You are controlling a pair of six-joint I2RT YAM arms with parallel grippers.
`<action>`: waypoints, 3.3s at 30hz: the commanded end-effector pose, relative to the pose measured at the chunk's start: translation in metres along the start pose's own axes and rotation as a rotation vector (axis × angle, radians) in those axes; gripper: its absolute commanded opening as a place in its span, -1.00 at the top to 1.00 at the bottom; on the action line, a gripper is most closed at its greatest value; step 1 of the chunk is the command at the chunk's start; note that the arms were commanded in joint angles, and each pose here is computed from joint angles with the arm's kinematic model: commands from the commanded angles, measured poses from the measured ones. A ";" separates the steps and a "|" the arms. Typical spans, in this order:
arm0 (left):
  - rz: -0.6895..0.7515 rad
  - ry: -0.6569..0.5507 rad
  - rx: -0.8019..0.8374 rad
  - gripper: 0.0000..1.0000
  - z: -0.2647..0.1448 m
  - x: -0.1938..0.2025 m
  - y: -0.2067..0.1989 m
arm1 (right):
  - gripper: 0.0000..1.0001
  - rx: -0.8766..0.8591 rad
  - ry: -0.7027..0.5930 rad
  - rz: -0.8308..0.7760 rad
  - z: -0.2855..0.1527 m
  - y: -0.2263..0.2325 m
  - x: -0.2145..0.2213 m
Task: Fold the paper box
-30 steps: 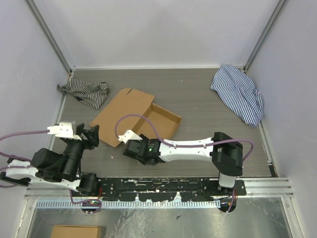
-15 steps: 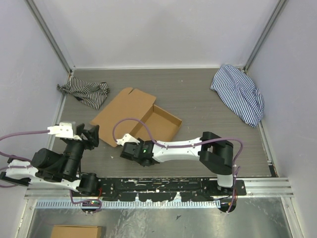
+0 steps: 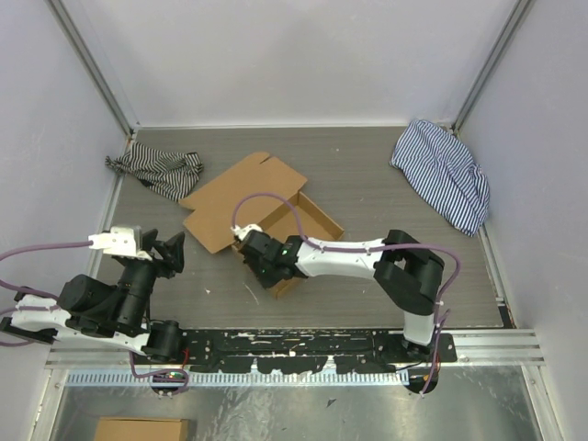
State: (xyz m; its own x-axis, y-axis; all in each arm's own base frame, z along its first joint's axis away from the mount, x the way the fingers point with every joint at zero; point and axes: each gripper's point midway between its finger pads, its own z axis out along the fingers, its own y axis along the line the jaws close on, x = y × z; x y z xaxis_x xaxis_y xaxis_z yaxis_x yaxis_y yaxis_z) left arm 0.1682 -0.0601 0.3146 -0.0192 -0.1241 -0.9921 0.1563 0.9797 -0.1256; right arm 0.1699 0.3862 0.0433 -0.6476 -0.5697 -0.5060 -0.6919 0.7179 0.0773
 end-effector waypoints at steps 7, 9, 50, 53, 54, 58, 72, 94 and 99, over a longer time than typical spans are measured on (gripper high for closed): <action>-0.002 0.046 -0.109 -0.28 -0.003 0.011 0.019 | 0.97 -0.394 -0.087 0.315 -0.011 0.049 -0.040; 0.001 0.046 -0.108 -0.28 -0.003 0.011 0.019 | 0.98 -0.387 -0.090 0.378 -0.010 0.050 -0.045; 0.068 0.033 -0.109 -0.30 -0.003 0.012 0.005 | -0.42 0.378 -0.389 0.868 -0.114 -0.099 -0.091; 0.071 0.028 -0.108 -0.30 -0.003 0.013 -0.004 | -0.41 0.466 -0.442 0.903 -0.144 -0.139 -0.064; 0.056 0.028 -0.108 -0.29 -0.003 0.012 -0.006 | -0.45 0.488 -0.463 0.906 -0.153 -0.150 -0.055; 0.004 0.018 -0.063 -0.19 -0.002 -0.003 -0.021 | -0.91 0.541 -0.515 0.861 -0.184 -0.182 -0.035; 0.150 0.443 -0.036 -0.36 0.086 0.056 -0.092 | -0.65 0.499 -0.347 0.718 -0.157 -0.206 -0.028; -0.038 0.786 -0.095 -0.35 0.101 0.213 -0.057 | -0.32 0.215 -0.079 0.806 -0.058 -0.174 0.024; 0.038 0.830 -0.153 -0.36 0.112 0.234 -0.050 | -0.14 0.246 -0.058 0.795 -0.052 -0.179 0.024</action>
State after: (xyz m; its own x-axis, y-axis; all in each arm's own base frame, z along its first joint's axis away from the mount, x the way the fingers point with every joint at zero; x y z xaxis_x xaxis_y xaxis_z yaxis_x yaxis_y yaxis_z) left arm 0.2492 -0.1516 0.0912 -0.7619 0.0050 -0.6477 0.0566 0.9967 -0.0589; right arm 0.2449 0.2112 0.0476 -0.9106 0.1611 -0.3805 0.0833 0.9736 0.2127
